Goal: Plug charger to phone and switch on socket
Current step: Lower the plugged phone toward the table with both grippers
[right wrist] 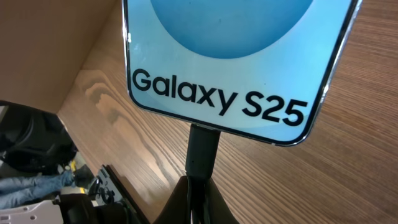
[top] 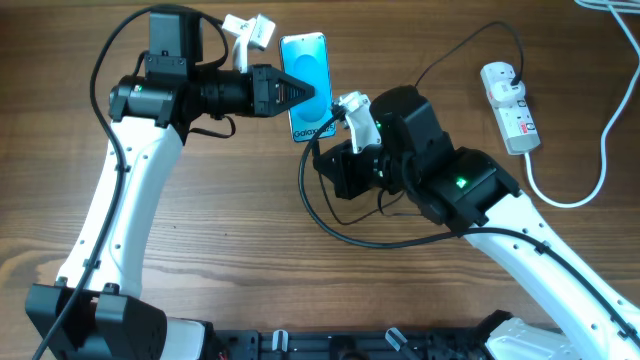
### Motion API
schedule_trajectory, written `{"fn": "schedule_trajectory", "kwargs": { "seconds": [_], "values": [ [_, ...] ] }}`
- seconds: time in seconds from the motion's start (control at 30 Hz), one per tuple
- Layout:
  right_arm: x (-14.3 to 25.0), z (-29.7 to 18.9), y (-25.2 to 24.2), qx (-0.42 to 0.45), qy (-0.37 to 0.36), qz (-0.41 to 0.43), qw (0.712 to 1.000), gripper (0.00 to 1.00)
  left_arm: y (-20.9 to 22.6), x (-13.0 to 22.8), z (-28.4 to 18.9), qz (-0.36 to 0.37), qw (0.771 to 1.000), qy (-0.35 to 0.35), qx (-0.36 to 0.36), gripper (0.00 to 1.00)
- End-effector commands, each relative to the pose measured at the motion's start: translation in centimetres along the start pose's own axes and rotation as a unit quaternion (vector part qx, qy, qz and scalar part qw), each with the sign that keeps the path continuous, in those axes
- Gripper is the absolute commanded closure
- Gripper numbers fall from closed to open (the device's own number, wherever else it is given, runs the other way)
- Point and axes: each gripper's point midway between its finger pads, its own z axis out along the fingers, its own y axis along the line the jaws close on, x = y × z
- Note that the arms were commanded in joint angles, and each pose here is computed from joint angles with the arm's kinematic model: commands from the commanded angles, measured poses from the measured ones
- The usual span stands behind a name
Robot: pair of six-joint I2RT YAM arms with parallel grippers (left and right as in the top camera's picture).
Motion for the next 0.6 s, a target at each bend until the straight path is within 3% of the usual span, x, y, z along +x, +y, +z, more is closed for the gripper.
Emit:
{"fn": "schedule_trajectory", "kwargs": {
  "seconds": [0.0,0.4,0.57],
  "values": [
    [-3.08,-1.43,0.43,0.011,-0.061,-0.024,0.998,0.83,-0.89,1.09,0.56,0.003,0.999,0.021,0.025,0.96],
    [-3.06,-1.43,0.42,0.011,-0.06,-0.024,0.998,0.8,-0.88,1.08,0.55,0.003,0.999,0.021,0.025,0.96],
    [-2.74,-1.39,0.29,0.013,-0.054,-0.018,0.998,0.51,-0.36,0.84,0.56,0.006,1.0,0.016,0.01,0.96]
  ]
}}
